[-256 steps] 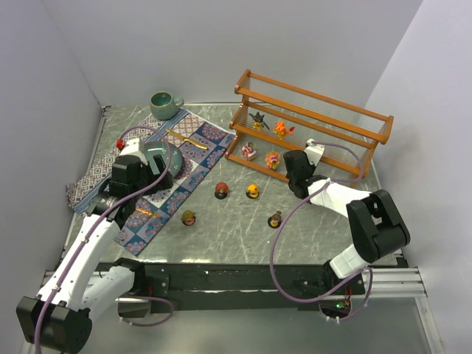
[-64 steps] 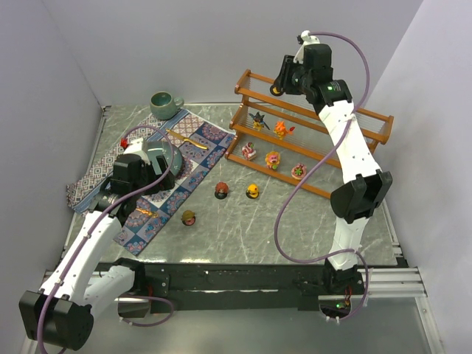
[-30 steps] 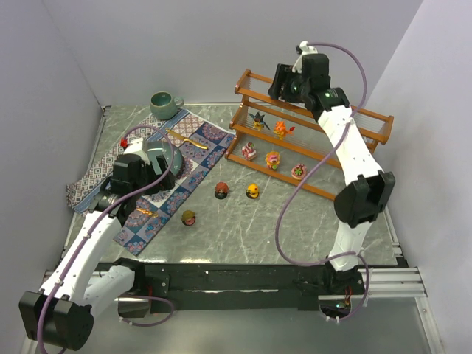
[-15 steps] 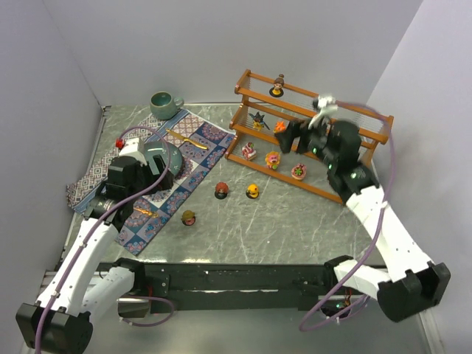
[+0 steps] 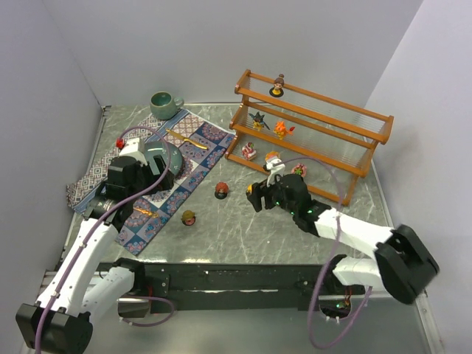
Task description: Place and organize the plastic toys onto the shelf
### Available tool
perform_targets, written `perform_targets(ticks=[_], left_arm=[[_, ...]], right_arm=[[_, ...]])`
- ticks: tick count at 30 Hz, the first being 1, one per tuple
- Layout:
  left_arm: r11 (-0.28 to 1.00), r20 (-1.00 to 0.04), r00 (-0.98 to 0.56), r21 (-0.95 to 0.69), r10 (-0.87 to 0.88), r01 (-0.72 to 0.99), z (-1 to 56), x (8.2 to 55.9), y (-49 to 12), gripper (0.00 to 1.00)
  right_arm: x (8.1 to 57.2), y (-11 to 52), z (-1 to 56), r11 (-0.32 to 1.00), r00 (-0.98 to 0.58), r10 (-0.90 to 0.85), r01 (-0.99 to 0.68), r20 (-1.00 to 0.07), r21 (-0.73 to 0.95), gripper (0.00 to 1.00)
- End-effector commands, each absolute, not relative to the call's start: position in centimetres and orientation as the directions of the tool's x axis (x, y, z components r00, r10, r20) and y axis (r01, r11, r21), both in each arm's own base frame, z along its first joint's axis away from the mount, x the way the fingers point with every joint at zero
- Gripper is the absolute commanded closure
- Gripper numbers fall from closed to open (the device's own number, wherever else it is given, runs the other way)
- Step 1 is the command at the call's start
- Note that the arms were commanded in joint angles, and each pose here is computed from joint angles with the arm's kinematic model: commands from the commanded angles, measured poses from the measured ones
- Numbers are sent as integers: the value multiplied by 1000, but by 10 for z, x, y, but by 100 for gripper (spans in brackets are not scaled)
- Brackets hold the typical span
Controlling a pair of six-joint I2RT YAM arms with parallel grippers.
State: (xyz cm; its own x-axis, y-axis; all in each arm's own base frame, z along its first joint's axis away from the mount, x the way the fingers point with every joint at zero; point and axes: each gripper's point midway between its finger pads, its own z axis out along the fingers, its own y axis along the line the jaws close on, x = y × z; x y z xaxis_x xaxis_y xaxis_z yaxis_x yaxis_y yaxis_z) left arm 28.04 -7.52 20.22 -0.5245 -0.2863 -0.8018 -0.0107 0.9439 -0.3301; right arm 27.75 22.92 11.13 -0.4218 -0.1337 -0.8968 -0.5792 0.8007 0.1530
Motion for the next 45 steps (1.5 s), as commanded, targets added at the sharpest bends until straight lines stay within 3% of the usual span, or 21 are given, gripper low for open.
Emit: perform_targets(ticks=[1, 17, 28, 34, 45], left_arm=[[946, -824, -496, -324, -275, 12, 209, 282, -74, 3], [947, -820, -504, -322, -271, 15, 209, 283, -75, 3], [948, -816, -512, -319, -268, 12, 206, 284, -75, 3], [948, -818, -509, -319, -269, 12, 207, 284, -75, 3], [947, -823, -499, -321, -271, 15, 210, 283, -74, 3]], right_arm=[[308, 245, 121, 821, -334, -38, -548, -942, 161, 23], [338, 252, 81, 869, -371, -74, -479, -926, 122, 35], [340, 248, 73, 879, -380, -109, -469, -918, 90, 54], [337, 247, 77, 878, -372, -124, -473, -920, 73, 71], [325, 254, 120, 856, -324, -132, -514, -937, 57, 79]])
